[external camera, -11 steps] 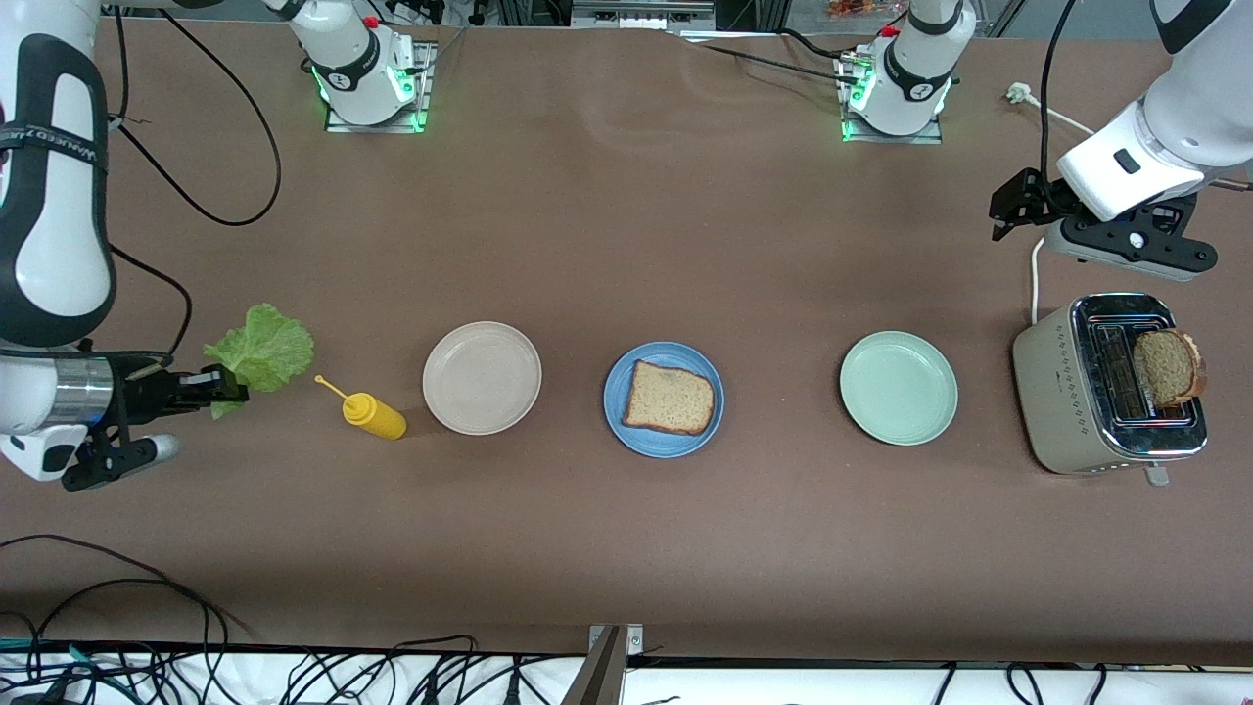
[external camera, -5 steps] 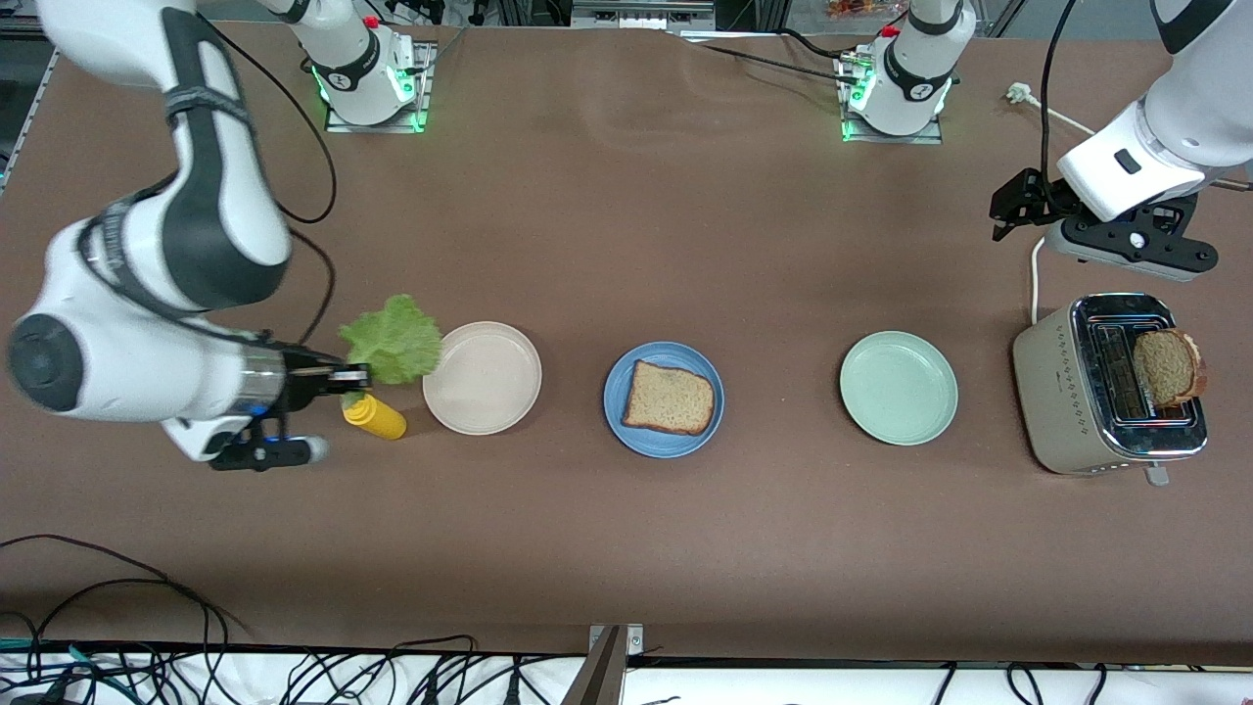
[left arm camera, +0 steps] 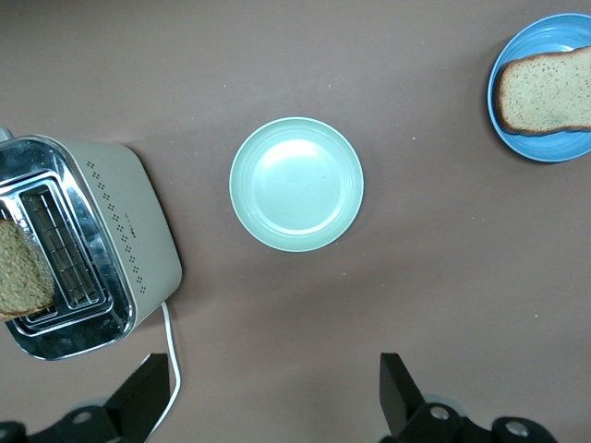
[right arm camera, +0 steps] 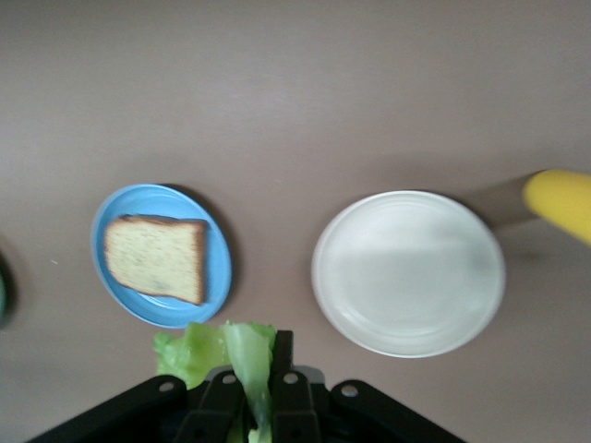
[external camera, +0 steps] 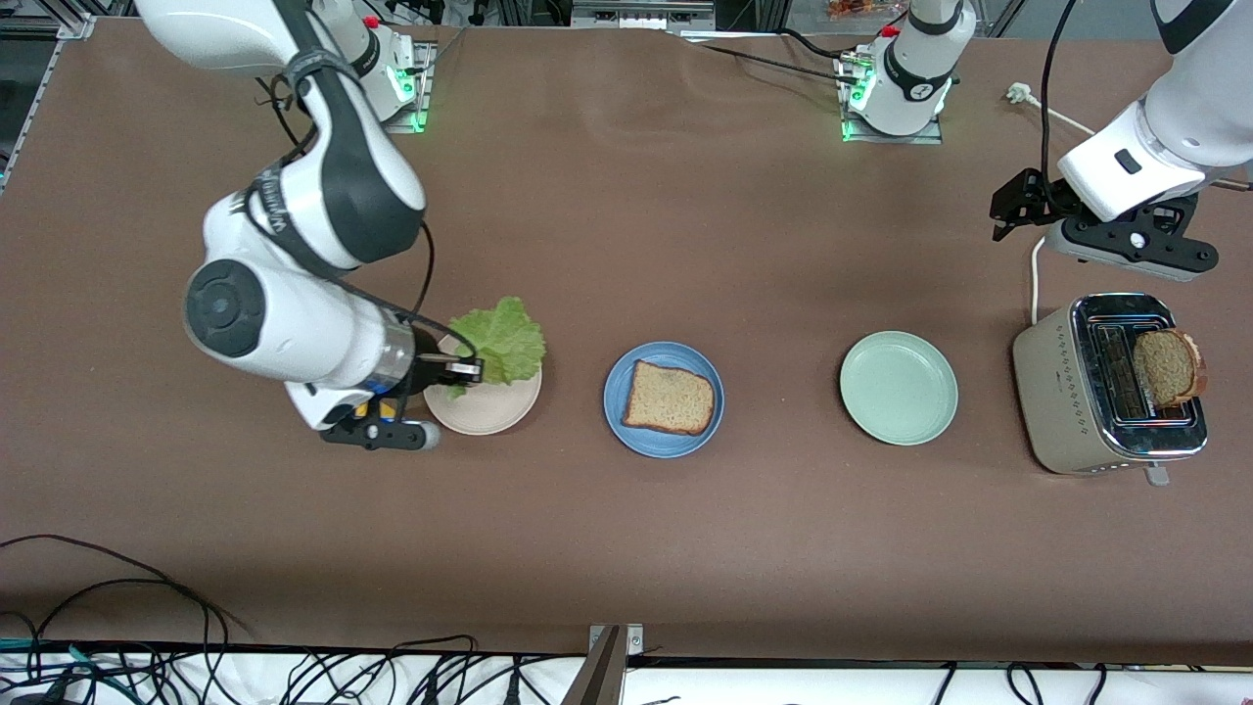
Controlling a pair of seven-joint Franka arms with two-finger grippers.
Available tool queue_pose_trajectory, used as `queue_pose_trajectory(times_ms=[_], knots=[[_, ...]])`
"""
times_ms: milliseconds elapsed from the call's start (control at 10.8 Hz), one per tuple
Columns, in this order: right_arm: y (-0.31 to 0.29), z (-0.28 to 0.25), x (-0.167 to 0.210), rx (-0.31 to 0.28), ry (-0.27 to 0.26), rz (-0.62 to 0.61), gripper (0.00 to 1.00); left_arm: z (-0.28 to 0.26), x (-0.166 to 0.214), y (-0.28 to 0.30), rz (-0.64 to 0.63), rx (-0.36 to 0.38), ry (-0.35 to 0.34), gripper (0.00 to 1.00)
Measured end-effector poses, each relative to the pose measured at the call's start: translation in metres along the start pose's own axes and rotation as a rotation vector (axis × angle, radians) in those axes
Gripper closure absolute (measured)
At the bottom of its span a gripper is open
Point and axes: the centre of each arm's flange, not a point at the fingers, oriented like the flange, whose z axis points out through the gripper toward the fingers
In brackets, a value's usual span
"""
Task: Make sandwich in blue plate with both arms
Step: 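Lower the lettuce onto the bread and open the right gripper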
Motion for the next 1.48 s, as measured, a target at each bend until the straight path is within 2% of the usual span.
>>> queue_pose_trajectory(times_ms=[278,557,928,1484], knots=[[-0.074,0.042,-0.022,0.077,0.084,0.075,0.95,0.000,0.000,0.000,0.000,0.000,0.000,0.00],[-0.122,0.119,-0.037,0.131,0.137,0.142,0.95,0.000,0.000,0.000,-0.001,0.000,0.000,0.00],[-0.126,0.169,-0.027,0.183,0.197,0.204,0.95,0.000,0.000,0.000,-0.001,0.000,-0.001,0.00],[-0.137,0.221,-0.038,0.217,0.227,0.246,0.95,0.000,0.000,0.000,-0.001,0.000,-0.001,0.00]])
